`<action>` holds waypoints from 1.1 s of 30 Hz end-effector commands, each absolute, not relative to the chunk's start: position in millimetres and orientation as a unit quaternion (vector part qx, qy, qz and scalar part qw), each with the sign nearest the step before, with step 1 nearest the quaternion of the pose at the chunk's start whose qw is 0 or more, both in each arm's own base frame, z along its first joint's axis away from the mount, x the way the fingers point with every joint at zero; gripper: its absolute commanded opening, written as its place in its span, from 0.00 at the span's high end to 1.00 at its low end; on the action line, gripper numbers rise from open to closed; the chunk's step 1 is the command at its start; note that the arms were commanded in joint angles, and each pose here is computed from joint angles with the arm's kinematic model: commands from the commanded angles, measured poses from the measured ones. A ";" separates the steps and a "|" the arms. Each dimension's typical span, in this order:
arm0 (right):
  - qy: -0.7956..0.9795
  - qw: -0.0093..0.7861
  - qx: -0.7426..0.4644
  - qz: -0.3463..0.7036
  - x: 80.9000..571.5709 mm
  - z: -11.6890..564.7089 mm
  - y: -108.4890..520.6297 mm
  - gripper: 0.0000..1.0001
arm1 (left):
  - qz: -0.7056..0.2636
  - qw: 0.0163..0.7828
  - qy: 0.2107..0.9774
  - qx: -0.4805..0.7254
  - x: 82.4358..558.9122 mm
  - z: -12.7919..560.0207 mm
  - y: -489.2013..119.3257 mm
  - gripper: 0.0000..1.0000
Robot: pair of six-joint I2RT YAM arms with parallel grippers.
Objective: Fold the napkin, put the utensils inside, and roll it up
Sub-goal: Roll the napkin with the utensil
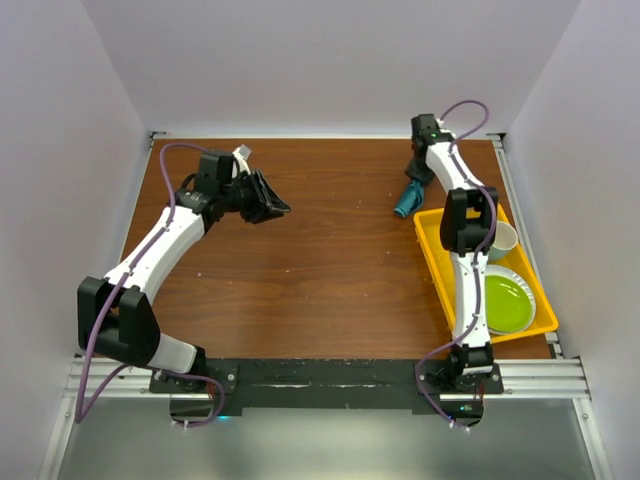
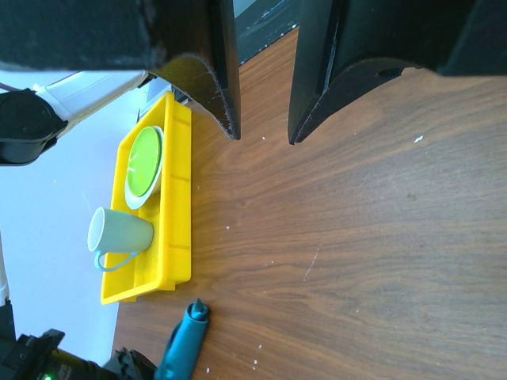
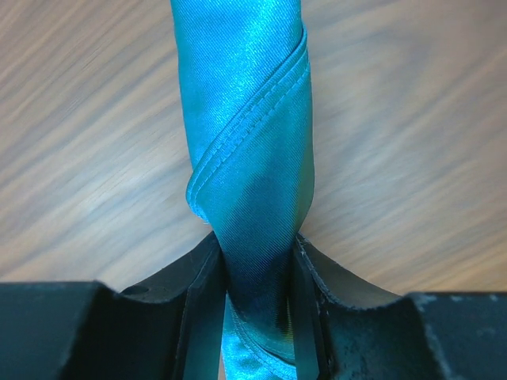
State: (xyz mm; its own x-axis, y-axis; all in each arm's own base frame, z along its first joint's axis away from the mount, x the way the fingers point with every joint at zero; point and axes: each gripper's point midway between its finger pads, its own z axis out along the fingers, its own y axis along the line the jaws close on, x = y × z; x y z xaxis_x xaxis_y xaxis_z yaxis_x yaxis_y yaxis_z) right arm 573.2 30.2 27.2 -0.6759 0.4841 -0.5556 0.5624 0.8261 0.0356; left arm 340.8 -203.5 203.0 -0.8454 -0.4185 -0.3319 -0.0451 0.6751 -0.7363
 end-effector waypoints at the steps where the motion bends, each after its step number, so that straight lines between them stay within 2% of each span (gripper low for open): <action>1: 0.911 0.217 0.335 -0.108 541.1 -2.4 -20.1 0.61 | -0.396 0.274 0.868 -0.120 352.0 223.5 -202.5 0.64; 9: 0.911 0.226 0.332 -0.093 552.4 5.4 -31.1 0.53 | -0.404 0.270 0.865 -0.125 354.4 220.7 -205.5 0.64; 14: 0.916 0.232 0.318 -0.078 557.0 17.4 -26.7 0.39 | -0.405 0.271 0.864 -0.125 353.6 220.5 -205.4 0.64; 20: 0.917 0.257 0.296 -0.076 560.8 49.0 -28.7 0.31 | -0.409 0.274 0.861 -0.126 351.6 221.7 -204.8 0.64; 33: 0.918 0.290 0.260 -0.072 555.8 100.3 -24.8 0.28 | -0.425 0.278 0.852 -0.128 341.6 223.5 -205.6 0.64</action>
